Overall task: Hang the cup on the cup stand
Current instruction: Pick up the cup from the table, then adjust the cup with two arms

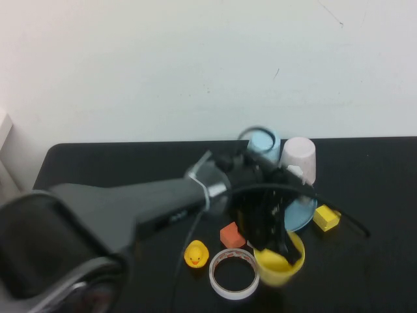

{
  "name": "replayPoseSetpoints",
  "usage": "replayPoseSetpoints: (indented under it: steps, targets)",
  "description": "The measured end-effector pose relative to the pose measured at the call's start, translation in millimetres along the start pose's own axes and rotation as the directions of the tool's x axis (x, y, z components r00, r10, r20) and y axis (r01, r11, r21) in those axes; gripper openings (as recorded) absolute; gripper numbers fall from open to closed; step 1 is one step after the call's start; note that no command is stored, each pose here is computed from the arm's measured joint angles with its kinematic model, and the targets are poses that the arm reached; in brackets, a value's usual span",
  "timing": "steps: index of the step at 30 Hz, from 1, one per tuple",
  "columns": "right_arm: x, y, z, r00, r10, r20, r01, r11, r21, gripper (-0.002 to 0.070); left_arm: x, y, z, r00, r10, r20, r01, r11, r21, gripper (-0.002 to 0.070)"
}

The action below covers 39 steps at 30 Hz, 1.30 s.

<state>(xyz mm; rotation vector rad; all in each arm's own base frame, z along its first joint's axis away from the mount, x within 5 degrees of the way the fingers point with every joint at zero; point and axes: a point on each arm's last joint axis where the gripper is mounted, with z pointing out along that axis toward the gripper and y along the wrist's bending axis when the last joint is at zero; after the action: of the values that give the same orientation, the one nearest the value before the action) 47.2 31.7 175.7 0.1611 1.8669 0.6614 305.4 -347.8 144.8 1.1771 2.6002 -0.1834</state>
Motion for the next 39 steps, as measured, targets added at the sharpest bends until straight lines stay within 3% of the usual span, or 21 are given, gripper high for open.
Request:
replayPoseSetpoints:
  steps: [4, 8, 13, 21, 25, 32, 39]
  targets:
    - [1.5, 2.3, 0.0, 0.999, 0.037, -0.018, -0.037, 0.999, -0.025, -0.0001, -0.3, -0.5, -62.2, 0.988, 0.101, 0.120, -0.090, 0.992, -0.094, 0.0011]
    - [1.0, 5.8, -0.2, 0.995, 0.101, -0.017, -0.102, 0.993, -0.062, -0.0001, 25.6, -6.9, -113.9, 0.954, 0.159, 0.256, -0.115, 0.977, -0.179, 0.0011]
    - [-0.9, 14.6, -1.2, 0.988, 0.152, -0.015, -0.153, 0.975, -0.160, -0.0001, 74.5, 0.8, -160.6, 0.871, 0.160, 0.464, -0.039, 0.965, -0.259, 0.0011]
    - [-9.2, 30.9, 0.6, 0.981, 0.193, -0.023, -0.189, 0.922, -0.338, -0.0001, 130.2, 18.8, -205.5, 0.675, 0.205, 0.708, 0.111, 0.921, -0.373, 0.0011]
    - [-16.8, 41.0, 9.4, 0.979, 0.143, -0.144, -0.187, 0.911, -0.367, -0.0001, 138.5, 24.2, -218.4, 0.628, 0.214, 0.748, 0.173, 0.899, -0.403, 0.0011]
    - [-62.7, 71.0, 36.2, 0.952, 0.024, -0.304, -0.181, 0.849, -0.497, -0.0001, 140.8, 29.2, -220.4, 0.622, 0.200, 0.757, 0.228, 0.879, -0.419, 0.0011]
    - [-87.3, 81.1, 79.7, 0.861, 0.059, -0.505, -0.379, 0.736, -0.561, 0.0016, 140.8, 29.4, -220.5, 0.618, 0.190, 0.763, 0.237, 0.880, -0.411, 0.0011]
